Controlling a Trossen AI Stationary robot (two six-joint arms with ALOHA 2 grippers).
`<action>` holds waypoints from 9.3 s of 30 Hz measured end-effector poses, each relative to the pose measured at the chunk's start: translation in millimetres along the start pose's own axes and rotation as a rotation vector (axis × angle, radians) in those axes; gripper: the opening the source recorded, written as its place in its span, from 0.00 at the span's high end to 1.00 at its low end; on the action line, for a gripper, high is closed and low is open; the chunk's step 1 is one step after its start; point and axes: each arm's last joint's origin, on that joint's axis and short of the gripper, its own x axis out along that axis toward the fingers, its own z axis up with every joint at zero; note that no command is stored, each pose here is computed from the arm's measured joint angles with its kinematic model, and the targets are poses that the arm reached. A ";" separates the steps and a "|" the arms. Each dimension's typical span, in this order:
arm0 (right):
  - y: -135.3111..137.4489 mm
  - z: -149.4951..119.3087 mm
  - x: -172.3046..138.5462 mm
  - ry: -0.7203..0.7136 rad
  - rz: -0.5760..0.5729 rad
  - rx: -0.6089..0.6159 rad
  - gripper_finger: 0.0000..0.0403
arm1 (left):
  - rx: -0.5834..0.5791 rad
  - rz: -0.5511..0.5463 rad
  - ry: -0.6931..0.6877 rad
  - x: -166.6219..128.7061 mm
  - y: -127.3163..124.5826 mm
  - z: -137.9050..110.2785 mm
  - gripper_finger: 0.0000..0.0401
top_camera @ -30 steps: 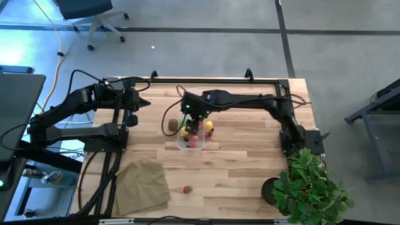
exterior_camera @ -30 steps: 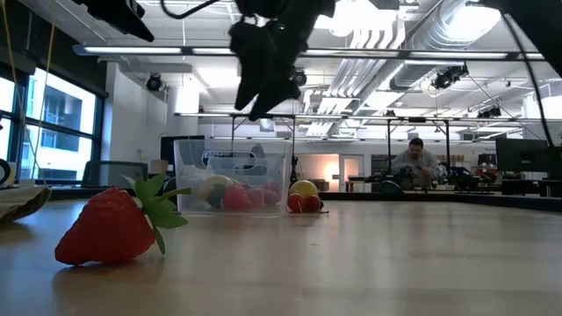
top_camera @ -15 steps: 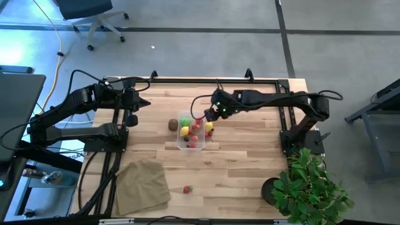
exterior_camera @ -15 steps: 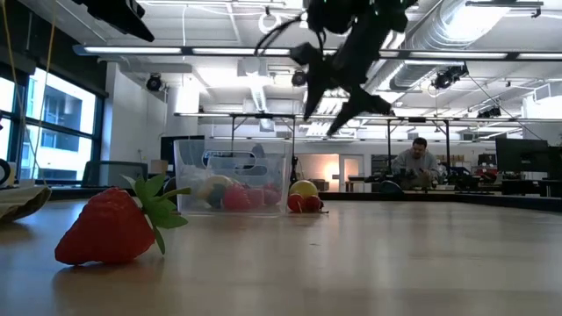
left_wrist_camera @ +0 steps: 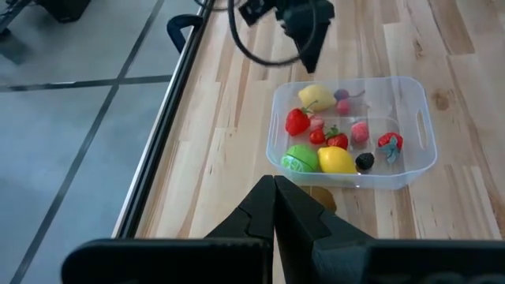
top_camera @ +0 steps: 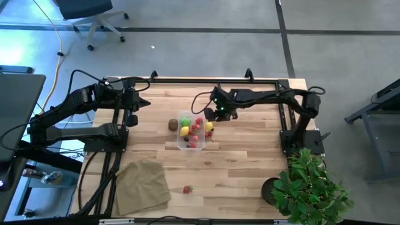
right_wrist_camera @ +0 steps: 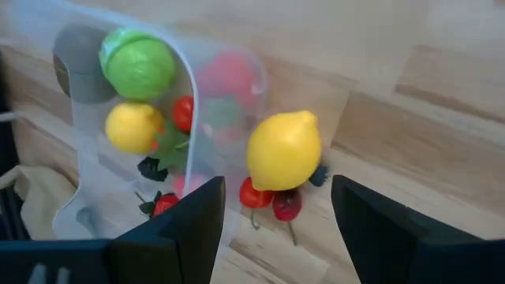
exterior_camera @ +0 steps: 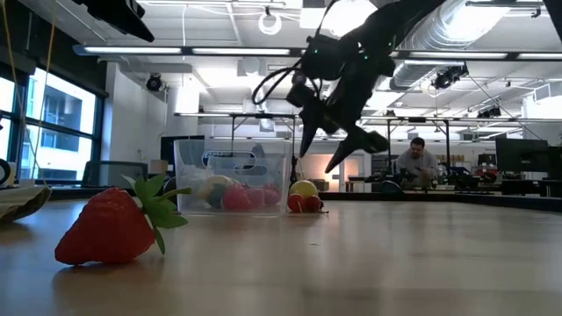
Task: Pick and placing Produce into tupperware
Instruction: Put the lemon into the transparent bin, then put the blueberry into the transparent bin
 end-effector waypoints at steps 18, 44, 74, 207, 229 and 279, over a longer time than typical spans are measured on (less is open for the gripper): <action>-3.3 4.3 33.7 0.054 0.017 0.004 0.44 | 0.000 0.000 0.000 -0.1 0.0 0.1 1.00; -21.8 -12.5 44.5 0.201 -0.173 -0.035 0.44 | 0.000 0.000 0.000 0.1 0.0 0.0 1.00; -22.0 4.1 42.6 0.124 -0.115 -0.168 0.44 | 0.000 0.000 0.000 -0.1 0.0 0.1 1.00; 114.3 -28.7 73.7 0.066 -0.185 -1.165 0.47 | 0.000 0.000 0.000 0.1 0.0 0.0 1.00; 114.0 -24.2 73.0 0.068 -0.164 -1.167 0.33 | 0.000 0.000 0.000 0.1 0.0 0.1 1.00; -75.1 -100.7 -18.9 -0.409 0.167 -1.210 0.49 | 0.000 0.000 0.000 0.0 0.0 0.0 1.00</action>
